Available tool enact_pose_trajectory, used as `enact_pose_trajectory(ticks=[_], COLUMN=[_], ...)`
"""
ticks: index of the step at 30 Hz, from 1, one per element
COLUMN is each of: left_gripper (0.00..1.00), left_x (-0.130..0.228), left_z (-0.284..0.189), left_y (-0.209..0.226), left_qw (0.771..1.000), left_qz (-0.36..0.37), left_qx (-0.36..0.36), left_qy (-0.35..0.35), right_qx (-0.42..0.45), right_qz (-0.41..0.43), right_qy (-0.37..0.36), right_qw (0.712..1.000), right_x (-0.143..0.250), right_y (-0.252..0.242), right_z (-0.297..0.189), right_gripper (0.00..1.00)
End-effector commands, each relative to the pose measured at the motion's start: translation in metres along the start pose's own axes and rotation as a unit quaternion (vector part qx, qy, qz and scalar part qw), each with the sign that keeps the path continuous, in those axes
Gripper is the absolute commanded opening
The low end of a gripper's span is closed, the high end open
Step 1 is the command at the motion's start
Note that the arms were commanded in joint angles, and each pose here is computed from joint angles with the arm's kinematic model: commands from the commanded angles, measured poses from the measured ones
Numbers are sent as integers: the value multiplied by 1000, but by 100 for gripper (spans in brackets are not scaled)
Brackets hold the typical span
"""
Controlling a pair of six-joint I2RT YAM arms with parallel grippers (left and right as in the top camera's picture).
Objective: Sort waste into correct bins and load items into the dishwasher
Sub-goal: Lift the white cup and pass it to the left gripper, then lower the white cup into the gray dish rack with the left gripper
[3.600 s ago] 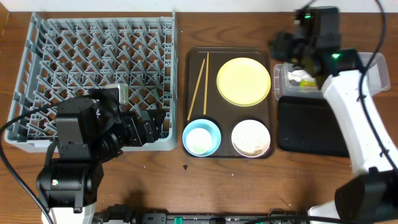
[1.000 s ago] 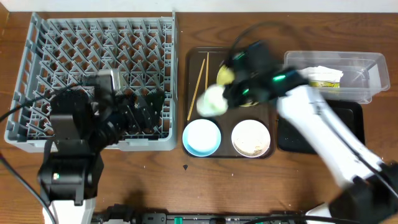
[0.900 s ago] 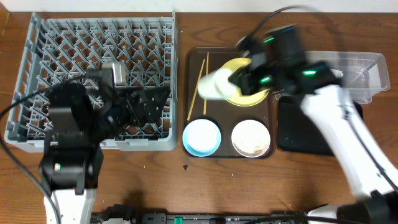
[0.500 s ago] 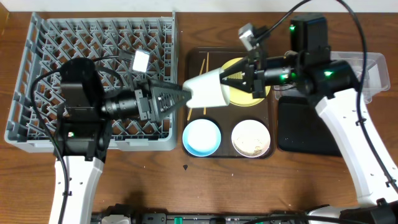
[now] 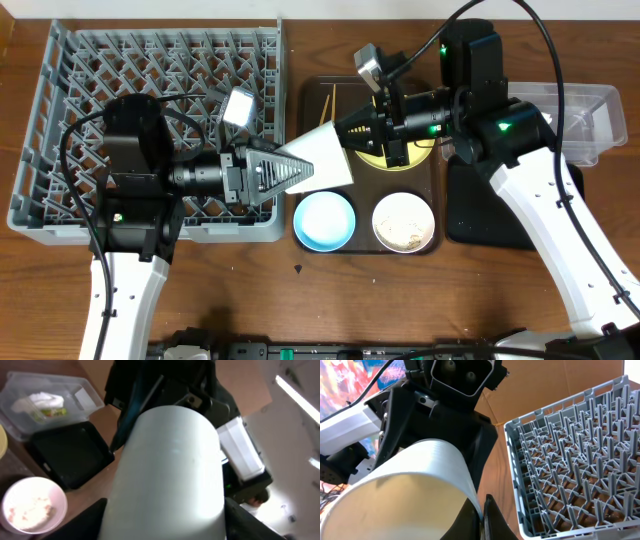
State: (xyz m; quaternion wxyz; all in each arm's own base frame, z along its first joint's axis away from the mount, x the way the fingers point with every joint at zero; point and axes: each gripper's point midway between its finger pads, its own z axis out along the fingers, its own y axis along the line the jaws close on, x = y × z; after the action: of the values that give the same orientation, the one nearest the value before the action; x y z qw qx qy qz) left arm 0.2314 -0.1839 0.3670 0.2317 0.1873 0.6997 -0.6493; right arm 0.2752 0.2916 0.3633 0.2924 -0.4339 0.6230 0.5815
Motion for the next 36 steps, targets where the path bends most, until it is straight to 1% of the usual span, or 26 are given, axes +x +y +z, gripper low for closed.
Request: enact_pose_trajectory(ticks=[1,2,3,5,6,10,14,17,19,21,22,23,25,26,27,28,30,31,33,36], left_gripper=[56,56,56,56,56,53,51,50,50,50,50,49,49,49,50,49,50,50,50,51], left_x=[-1,-2,-3,-5,-7,-11,-22,-29,-29,-26,-21,-15,1,10,21,30,45,51,60,66], left_z=[0,0,0,0,0,-2,-16,-38,-59,-80,-93,-108,-143,-161,-182,-199,-227,-237,-252,-262], left_y=[-9,-7,-6,-2,0,5,27,56,76,94,103,113,131,137,143,146,149,149,152,163], left_qw=[1000,1000,1000,1000,1000,999,993,974,953,927,910,888,833,799,759,723,661,638,600,573], left_qz=[8,8,8,9,12,9,-19,-61,-96,-124,-139,-158,-185,-200,-214,-221,-228,-232,-239,-251], left_qx=[9,5,0,-10,-16,-31,-94,-177,-238,-299,-334,-375,-471,-518,-569,-611,-676,-698,-732,-755], left_qy=[5,2,-1,-8,-13,-25,-73,-127,-163,-190,-201,-212,-224,-229,-233,-235,-232,-229,-218,-198], right_qx=[10,11,17,37,60,117,157,186,216,248,259,270,287,299,306,314,325,328,330,323], right_qz=[-2,-2,0,12,25,49,91,131,160,186,194,197,194,195,195,193,186,182,173,166], right_qy=[4,4,4,2,-2,-18,-25,-11,9,33,44,60,86,100,110,121,135,141,150,158], right_qw=[1000,1000,1000,999,998,992,983,974,963,950,945,940,934,929,925,922,917,916,916,918], right_x=[0,0,0,0,-1,-3,4,18,33,49,55,63,74,80,84,88,93,94,96,97], right_y=[-4,-4,-6,-13,-23,-45,-59,-67,-73,-79,-80,-80,-81,-81,-81,-81,-81,-80,-78,-73], right_z=[5,5,5,2,-3,-31,-59,-64,-65,-64,-64,-62,-59,-57,-55,-52,-48,-44,-38,-29], right_gripper=[31,41,48,57,62,67,68,68,68,68,68,69,69,69,70,71,72,73,73,74])
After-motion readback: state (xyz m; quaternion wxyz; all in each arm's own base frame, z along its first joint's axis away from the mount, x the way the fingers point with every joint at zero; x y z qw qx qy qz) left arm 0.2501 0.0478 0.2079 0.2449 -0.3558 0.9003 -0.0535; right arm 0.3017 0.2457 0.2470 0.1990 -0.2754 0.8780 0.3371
